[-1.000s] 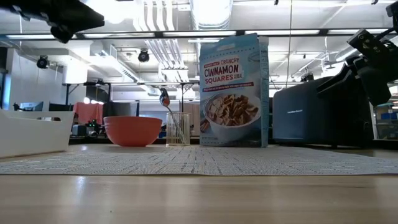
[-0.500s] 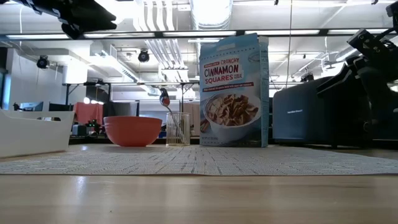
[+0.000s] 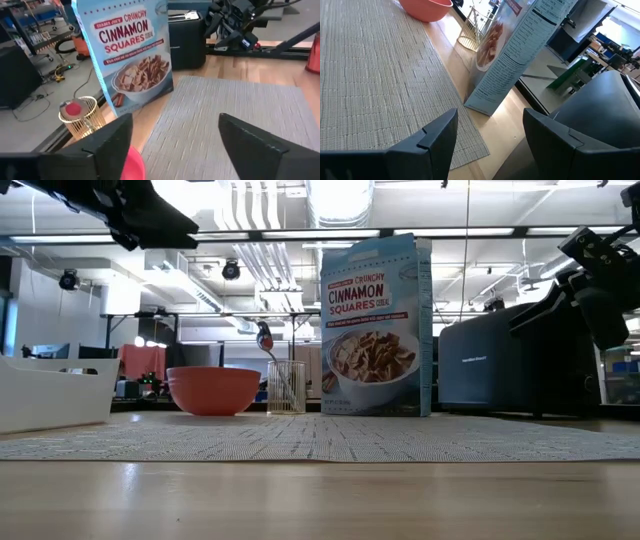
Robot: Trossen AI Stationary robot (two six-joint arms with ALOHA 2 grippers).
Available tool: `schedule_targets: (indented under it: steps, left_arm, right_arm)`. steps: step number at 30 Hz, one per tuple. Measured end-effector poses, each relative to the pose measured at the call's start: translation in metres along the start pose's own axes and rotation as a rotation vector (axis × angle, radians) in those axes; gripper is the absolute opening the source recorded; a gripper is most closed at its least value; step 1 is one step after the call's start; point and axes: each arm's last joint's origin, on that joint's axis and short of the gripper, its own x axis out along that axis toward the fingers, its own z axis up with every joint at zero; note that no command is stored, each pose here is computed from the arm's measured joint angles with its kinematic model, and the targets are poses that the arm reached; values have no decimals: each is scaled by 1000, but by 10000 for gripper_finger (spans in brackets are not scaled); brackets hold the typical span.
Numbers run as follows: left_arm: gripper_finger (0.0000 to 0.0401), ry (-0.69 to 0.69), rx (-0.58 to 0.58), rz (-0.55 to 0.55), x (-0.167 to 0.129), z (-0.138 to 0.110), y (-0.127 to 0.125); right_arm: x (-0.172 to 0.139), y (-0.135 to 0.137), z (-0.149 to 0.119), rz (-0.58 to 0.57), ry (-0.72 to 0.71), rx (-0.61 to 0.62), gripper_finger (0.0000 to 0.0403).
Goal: Arrange a breakfast setting
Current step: Put the orange bowl on the grey table mat
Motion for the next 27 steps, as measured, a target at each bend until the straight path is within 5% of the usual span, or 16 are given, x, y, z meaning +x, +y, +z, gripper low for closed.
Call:
schedule_targets:
  steps: [10, 27]
  left_arm:
    - [316, 13, -190, 12, 8, 11, -6]
    - [316, 142, -187, 67, 14, 40, -13]
  right_arm:
    - [0, 0, 0, 0, 0, 0, 215]
    - [0, 0, 0, 0, 0, 0, 215]
